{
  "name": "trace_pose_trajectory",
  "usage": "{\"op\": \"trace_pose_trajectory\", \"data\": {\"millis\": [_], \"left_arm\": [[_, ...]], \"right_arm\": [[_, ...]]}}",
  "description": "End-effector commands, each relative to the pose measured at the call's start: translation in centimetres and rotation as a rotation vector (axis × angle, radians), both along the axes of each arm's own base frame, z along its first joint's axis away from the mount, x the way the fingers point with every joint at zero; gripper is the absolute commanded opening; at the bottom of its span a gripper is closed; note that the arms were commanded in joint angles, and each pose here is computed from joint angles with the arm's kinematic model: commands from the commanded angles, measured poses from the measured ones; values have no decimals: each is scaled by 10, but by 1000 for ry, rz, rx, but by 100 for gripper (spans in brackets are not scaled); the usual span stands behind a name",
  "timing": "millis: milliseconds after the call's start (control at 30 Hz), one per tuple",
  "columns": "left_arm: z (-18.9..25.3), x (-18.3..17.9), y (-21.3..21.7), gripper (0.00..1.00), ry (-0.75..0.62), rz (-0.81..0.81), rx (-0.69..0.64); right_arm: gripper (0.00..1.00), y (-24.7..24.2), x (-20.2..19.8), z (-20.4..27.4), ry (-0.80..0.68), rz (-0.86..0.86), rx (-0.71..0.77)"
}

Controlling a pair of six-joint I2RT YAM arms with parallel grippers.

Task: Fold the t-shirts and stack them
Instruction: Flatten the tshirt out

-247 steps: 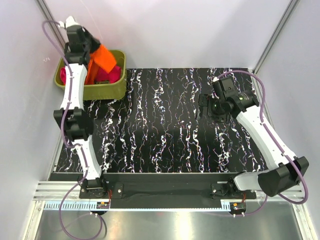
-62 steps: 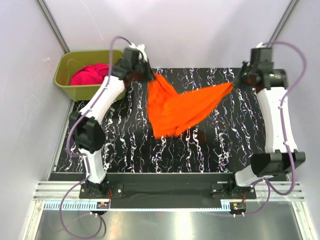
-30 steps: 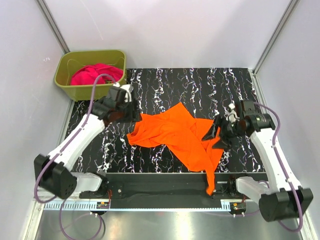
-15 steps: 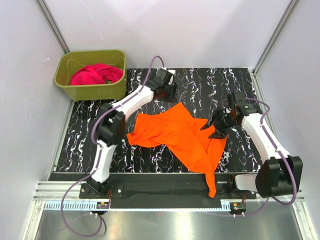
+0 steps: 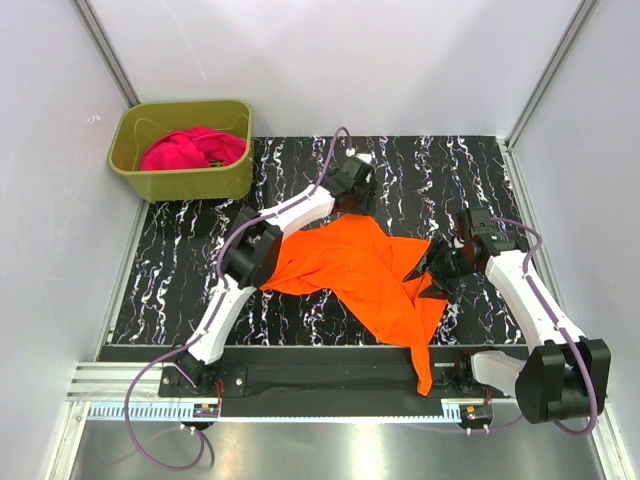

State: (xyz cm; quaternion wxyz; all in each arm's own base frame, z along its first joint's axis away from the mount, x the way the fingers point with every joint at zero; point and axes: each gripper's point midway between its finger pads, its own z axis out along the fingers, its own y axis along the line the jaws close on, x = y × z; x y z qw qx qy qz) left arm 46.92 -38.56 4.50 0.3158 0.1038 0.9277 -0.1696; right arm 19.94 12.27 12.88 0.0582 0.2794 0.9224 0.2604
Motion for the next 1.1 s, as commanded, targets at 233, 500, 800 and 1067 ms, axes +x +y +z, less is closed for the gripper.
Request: {"op": "trace_pose_trajectory", "data": {"millis": [233, 500, 800, 1067], "left_arm": [[-1, 24, 0, 62, -109, 106, 23], [-10, 27, -3, 52, -73, 95, 17], [-18, 27, -9, 16, -25, 57, 10], [70, 26, 24, 0, -143, 64, 39]], "right_arm": [[59, 7, 7, 7, -60, 4, 48], [58, 7, 4, 6, -62, -8, 54], [58, 6, 3, 9, -73, -33, 55], [52, -5, 17, -5, -26, -86, -31]]}}
